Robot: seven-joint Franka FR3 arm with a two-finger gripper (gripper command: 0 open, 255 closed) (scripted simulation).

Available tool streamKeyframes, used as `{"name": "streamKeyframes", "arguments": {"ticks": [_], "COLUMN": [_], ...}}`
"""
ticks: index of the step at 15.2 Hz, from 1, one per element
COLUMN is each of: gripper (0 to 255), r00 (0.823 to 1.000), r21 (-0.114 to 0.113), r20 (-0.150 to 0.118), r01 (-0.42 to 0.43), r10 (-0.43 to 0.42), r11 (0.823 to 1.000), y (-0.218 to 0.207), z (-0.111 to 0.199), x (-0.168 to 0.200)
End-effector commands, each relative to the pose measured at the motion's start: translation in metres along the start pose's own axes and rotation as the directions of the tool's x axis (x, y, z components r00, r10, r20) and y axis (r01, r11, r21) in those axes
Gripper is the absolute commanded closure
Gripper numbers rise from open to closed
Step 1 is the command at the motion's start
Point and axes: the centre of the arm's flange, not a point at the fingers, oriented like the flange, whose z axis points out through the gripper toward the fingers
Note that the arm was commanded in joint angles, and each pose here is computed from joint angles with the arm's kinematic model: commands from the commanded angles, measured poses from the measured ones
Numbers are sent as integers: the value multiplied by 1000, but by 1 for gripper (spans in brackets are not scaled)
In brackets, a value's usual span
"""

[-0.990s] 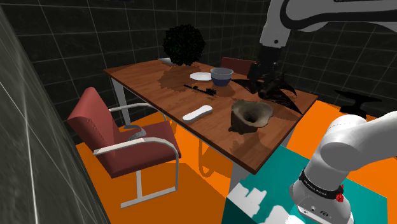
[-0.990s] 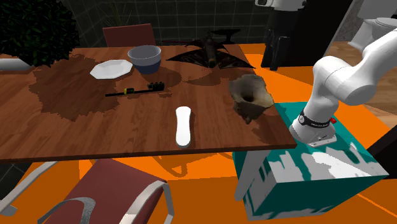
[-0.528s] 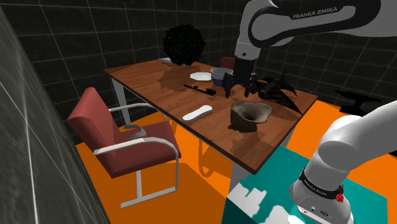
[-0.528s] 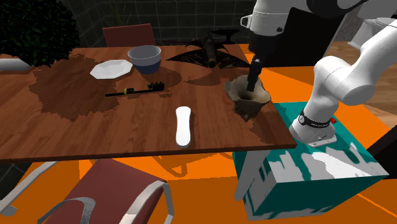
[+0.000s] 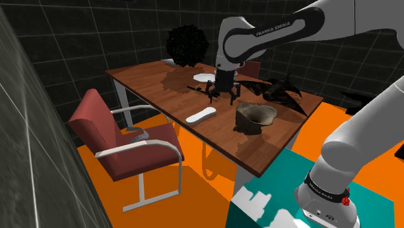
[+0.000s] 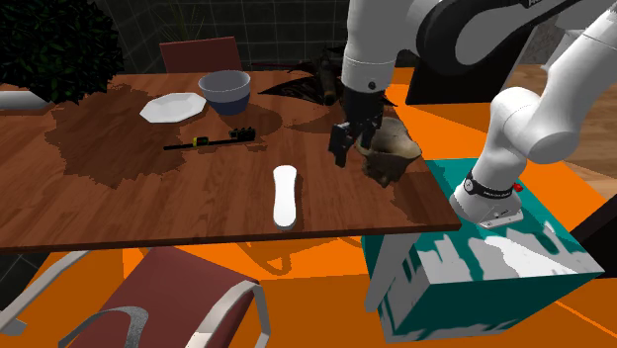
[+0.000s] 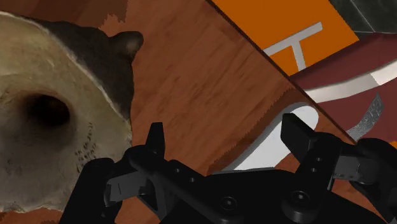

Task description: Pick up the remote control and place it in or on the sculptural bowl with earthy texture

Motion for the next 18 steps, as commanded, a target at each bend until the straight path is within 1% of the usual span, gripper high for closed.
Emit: {"name": "streamKeyframes", "arguments": {"ticks": [1,2,4,5,7,10,12,14,15,18], "gripper": [0,0,0,0,0,0,0,0,0,0], "r00": [996,990,975,964,937,883,839,788,786,786], "r21": [-6,-10,-17,-21,-27,-36,-41,-45,-45,-45], "r20": [-4,-7,-12,-15,-22,-33,-41,-49,-50,-50], "r01": [-94,-138,-224,-266,-349,-469,-544,-615,-619,-619], "r10": [94,138,223,266,349,468,543,614,617,617], "r11": [996,990,975,964,937,883,838,787,784,784], "y": [-21,-30,-46,-54,-68,-85,-95,-102,-102,-101], "z": [17,24,38,45,60,82,96,110,111,127], "x": [12,19,35,43,61,91,111,133,134,134]}}
